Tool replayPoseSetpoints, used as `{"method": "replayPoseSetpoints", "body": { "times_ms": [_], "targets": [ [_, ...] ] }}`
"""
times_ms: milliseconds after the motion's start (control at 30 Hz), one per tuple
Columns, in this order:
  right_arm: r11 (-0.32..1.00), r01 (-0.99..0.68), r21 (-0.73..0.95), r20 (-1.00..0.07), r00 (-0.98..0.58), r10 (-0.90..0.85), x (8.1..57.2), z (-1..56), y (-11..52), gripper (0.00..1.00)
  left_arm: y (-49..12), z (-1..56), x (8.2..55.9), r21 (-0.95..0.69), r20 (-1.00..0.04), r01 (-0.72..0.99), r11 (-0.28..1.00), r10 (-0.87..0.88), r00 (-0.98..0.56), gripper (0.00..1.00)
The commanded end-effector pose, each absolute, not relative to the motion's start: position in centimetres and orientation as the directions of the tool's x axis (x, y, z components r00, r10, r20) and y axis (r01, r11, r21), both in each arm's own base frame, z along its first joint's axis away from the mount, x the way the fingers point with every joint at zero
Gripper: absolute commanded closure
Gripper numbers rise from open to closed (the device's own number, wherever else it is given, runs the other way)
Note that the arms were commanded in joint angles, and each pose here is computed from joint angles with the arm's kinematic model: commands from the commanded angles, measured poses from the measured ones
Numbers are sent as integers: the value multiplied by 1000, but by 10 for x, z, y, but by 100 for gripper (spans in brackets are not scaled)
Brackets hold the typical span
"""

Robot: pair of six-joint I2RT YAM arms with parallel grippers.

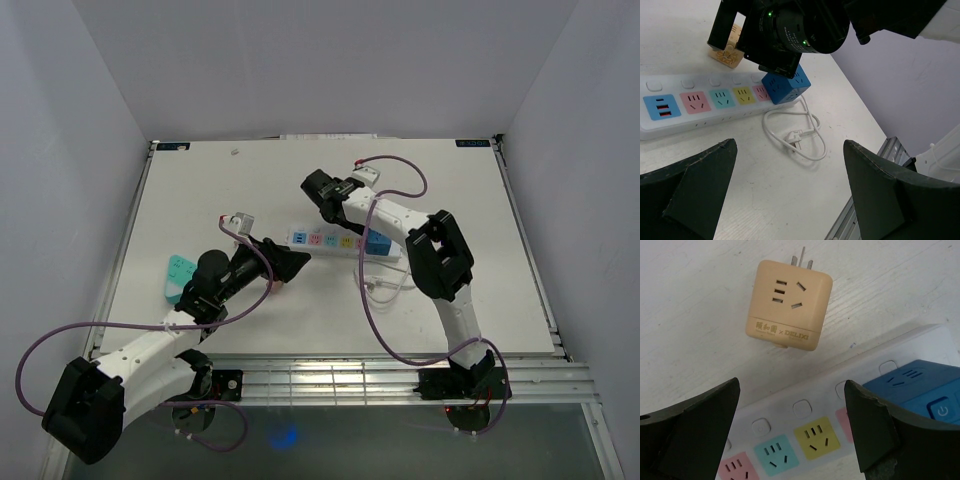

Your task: Insert the plug

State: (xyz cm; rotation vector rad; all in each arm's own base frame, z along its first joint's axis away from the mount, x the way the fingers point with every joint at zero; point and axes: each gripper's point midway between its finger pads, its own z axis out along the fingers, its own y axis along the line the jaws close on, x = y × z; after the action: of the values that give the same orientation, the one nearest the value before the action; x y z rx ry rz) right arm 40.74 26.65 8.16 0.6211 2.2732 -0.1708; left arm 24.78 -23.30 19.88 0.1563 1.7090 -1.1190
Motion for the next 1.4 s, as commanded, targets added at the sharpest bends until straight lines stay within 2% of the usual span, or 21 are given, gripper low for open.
{"method": "replayPoseSetpoints", "body": {
  "times_ms": [0,833,900,1000,1033,1100,1133,1233,1367],
  "targets": [
    [829,544,130,-725,-518,453,425,92,261,10,-232,212,249,-592,-806,590,549,-408,-429,2],
    [783,592,189,-657,-517,549,471,60,248,10,-236,212,247,-605,-796,596,528,-407,-448,2],
    [783,593,185,-659,-517,547,471,59,247,4,-237,211,247,-607,-795,596,526,-405,-452,2],
    [791,582,186,-666,-517,537,472,63,247,32,-238,212,247,-608,-794,598,522,-406,-452,2],
    [798,573,188,-669,-519,531,472,68,247,45,-238,212,247,-608,-794,598,523,-406,-452,2],
    [805,556,207,-666,-522,532,471,79,248,49,-238,212,246,-608,-794,599,521,-405,-453,2],
    [819,535,206,-667,-535,518,470,85,249,57,-238,213,247,-605,-796,601,522,-404,-450,2],
    [854,465,235,-674,-555,488,466,111,254,72,-237,212,247,-604,-797,600,525,-404,-449,2],
    [896,353,271,-669,-600,438,453,142,259,77,-238,209,249,-600,-800,598,531,-395,-452,2]
  ]
}}
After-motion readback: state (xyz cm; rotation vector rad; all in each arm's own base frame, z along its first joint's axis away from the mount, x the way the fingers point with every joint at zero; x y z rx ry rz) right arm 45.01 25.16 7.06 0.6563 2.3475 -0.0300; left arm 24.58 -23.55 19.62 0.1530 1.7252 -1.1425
